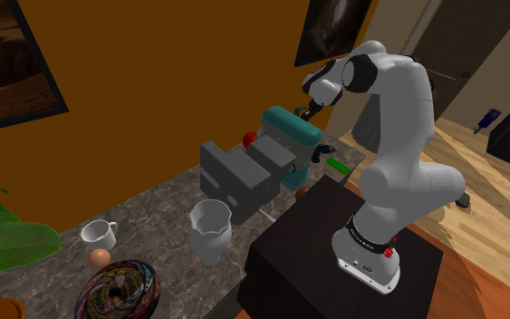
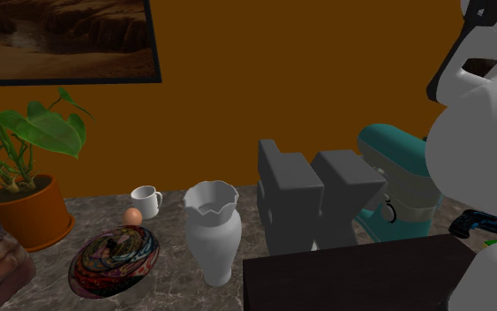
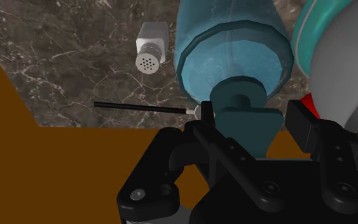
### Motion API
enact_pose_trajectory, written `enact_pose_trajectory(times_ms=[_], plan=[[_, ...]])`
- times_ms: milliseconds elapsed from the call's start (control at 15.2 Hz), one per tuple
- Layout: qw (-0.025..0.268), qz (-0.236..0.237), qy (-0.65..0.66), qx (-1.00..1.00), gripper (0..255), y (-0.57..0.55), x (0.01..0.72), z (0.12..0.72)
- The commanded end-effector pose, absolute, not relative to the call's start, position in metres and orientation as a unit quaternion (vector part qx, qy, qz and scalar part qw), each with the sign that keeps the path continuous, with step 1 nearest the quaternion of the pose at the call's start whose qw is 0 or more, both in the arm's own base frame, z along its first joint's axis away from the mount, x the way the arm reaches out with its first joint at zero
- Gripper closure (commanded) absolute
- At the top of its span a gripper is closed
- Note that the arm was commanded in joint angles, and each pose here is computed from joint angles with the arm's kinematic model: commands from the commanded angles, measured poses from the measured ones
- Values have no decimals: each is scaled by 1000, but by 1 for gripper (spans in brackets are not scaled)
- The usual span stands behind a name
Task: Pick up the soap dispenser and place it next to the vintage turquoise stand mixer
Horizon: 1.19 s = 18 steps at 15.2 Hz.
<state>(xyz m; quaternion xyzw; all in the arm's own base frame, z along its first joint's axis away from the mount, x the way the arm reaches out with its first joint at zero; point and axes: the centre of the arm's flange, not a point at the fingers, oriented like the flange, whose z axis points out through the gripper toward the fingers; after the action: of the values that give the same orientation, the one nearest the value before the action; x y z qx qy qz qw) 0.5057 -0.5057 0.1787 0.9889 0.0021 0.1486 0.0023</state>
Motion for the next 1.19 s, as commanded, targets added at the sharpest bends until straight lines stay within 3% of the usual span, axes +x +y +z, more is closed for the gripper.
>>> enact_pose_trajectory(times_ms=[0,132,198,1122], plan=[[3,149,2,989,255,-506,506,179],[3,149,2,989,255,-506,506,179],[3,149,2,989,0,-506,506,179],[3,149,2,989,0,-506,491,227]])
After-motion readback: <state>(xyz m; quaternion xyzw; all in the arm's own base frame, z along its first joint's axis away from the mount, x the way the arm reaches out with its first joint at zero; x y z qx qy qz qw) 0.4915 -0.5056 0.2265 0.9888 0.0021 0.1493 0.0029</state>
